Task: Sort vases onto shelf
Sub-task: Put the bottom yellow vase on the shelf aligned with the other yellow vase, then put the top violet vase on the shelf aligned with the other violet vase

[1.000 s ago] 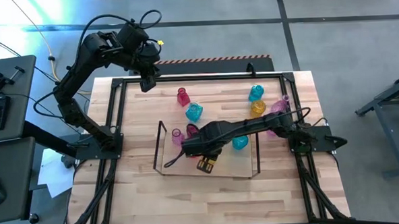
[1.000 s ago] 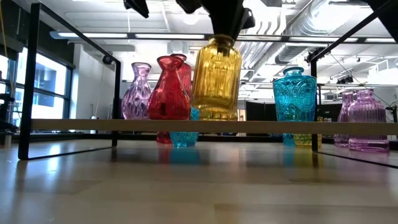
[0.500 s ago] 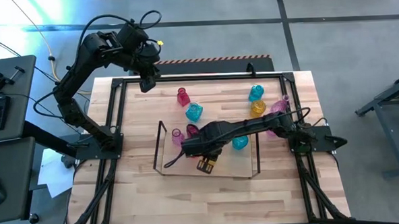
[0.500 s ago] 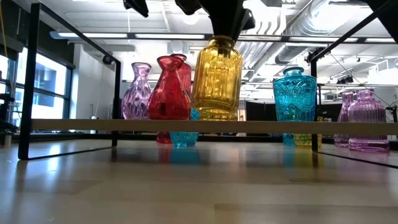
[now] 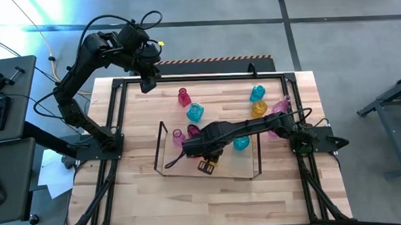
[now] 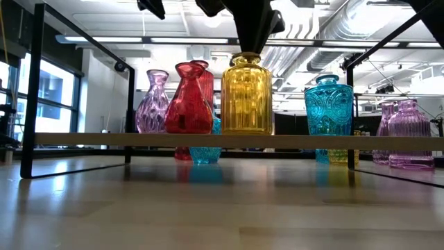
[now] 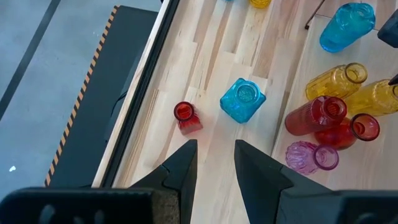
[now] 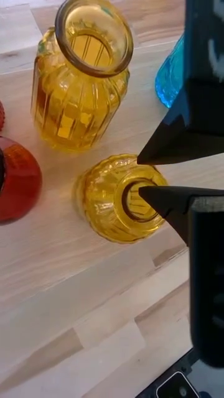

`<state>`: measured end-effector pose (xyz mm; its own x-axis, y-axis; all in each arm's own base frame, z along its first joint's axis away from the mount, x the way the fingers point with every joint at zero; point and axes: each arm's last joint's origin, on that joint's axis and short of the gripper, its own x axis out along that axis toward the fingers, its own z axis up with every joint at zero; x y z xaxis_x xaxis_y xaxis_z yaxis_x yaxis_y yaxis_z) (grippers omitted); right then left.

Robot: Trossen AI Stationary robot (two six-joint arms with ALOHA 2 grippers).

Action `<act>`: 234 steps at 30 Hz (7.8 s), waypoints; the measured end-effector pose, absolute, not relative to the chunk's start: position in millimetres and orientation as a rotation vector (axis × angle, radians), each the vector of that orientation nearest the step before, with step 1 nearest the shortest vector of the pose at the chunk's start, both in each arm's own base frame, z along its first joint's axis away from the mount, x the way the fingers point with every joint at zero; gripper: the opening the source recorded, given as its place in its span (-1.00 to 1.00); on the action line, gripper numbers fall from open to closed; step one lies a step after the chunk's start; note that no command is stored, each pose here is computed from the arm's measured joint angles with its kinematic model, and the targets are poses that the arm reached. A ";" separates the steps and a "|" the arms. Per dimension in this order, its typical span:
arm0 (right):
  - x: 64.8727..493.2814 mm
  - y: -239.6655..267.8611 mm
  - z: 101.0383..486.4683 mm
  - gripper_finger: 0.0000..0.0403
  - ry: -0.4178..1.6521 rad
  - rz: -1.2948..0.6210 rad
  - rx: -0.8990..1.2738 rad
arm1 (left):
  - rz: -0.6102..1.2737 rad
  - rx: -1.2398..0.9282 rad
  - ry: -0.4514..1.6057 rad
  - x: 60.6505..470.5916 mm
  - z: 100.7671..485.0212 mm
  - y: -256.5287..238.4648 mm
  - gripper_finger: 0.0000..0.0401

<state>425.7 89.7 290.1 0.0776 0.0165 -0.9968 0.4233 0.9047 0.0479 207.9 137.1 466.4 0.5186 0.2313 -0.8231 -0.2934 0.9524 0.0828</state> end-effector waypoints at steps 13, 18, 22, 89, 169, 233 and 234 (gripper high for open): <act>425.3 90.8 290.5 -0.76 1.483 -0.302 0.409 | 0.315 -0.070 0.977 207.9 466.3 137.1 -0.51; 424.9 93.4 295.2 -0.76 1.434 -0.348 0.366 | 0.315 -0.070 0.977 207.9 466.3 137.1 -0.51; 423.6 92.8 297.9 -0.76 1.419 -0.377 0.378 | 0.315 -0.070 0.977 207.9 466.3 137.1 -0.51; 220.5 -173.5 486.8 -1.00 0.870 -0.503 0.115 | 0.150 -0.212 1.256 290.8 349.0 239.4 -0.51; 88.3 -147.6 281.0 -0.24 1.410 -0.974 0.755 | 0.120 -0.178 0.560 288.8 426.5 243.0 -0.51; 108.9 -150.8 268.1 -0.24 1.228 -1.238 0.925 | 0.114 -0.132 0.537 290.4 428.7 244.1 -0.51; 110.1 -150.1 266.0 -0.24 1.228 -1.236 0.923 | 0.114 -0.132 0.537 290.4 428.7 244.1 -0.51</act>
<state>110.1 -150.1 266.0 -0.0857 -0.1719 -0.9814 0.9825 0.1488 -0.1118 290.4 244.1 428.7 0.8534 0.0739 -0.5160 -0.1427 0.9852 -0.0949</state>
